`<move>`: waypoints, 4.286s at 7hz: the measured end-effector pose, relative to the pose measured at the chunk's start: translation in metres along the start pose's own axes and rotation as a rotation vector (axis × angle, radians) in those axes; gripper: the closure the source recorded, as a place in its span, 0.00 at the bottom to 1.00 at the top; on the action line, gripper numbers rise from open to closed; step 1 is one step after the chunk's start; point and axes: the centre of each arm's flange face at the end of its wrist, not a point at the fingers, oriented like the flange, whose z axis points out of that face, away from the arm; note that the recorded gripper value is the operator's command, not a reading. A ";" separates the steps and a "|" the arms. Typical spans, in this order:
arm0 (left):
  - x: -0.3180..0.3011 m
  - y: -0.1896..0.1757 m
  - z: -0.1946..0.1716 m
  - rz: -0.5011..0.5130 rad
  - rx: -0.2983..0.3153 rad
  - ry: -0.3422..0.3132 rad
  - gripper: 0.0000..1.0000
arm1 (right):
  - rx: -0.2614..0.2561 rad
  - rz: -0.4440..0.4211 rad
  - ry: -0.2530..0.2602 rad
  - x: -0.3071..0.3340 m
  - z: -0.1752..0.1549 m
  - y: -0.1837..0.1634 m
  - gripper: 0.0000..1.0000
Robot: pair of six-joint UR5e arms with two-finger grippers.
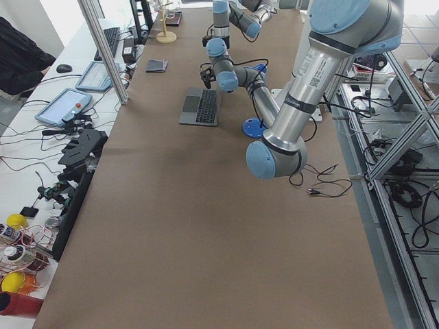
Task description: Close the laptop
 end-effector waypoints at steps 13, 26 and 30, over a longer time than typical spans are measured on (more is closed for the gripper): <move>0.058 -0.151 0.080 -0.034 0.181 0.023 1.00 | 0.072 0.051 0.019 -0.018 0.094 -0.159 1.00; 0.059 -0.186 0.075 -0.014 0.264 0.048 0.01 | 0.058 0.087 -0.094 0.021 0.033 -0.217 0.00; -0.063 -0.224 -0.083 0.134 0.398 0.013 0.01 | 0.134 0.059 0.031 0.202 -0.080 -0.234 0.00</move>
